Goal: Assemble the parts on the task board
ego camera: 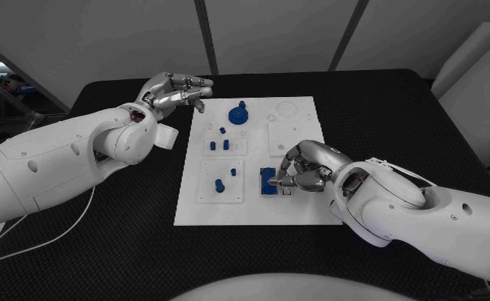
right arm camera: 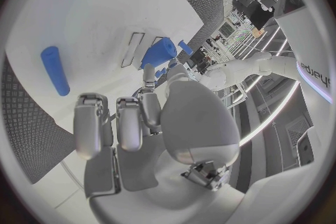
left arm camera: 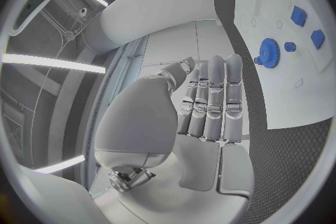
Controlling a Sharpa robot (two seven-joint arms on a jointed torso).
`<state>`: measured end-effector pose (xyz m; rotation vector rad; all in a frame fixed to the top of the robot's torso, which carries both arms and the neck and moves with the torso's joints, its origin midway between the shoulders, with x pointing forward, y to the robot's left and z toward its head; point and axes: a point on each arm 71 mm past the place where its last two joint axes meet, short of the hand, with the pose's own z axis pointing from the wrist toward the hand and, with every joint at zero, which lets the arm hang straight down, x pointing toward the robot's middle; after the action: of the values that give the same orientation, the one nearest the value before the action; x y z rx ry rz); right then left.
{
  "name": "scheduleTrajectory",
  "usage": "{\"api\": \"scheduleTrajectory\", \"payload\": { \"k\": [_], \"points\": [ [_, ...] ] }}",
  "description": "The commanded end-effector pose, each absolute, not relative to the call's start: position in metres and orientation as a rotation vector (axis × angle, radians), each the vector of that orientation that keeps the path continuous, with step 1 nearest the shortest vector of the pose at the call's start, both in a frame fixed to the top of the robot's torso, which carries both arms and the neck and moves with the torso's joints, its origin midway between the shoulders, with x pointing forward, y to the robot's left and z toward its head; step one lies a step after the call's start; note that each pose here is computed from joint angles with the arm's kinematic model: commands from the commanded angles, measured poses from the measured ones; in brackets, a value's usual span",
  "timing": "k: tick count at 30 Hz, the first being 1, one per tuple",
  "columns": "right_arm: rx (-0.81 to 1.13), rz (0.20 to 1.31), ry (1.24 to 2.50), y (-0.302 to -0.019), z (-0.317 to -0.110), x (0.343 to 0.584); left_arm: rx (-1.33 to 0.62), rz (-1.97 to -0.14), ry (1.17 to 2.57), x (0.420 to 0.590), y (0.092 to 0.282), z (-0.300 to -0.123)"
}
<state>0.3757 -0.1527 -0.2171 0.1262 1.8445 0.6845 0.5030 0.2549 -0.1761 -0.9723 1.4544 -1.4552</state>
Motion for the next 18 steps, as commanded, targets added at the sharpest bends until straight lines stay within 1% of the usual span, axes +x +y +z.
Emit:
{"api": "scheduleTrajectory", "payload": {
  "k": [1,12,18],
  "points": [
    [0.079,0.686,1.85,-0.1508,-0.2176,0.3753,-0.97,-1.469,1.458,0.503,0.2537,-0.1752],
    [0.053,0.691,1.877,-0.1483,-0.2184,0.373,-0.971,-1.467,1.46,0.5032,0.2542,-0.1758],
    [0.071,0.666,1.854,-0.1512,-0.2189,0.3768,-0.971,-1.468,1.462,0.5031,0.2537,-0.1759]
  ]
}}
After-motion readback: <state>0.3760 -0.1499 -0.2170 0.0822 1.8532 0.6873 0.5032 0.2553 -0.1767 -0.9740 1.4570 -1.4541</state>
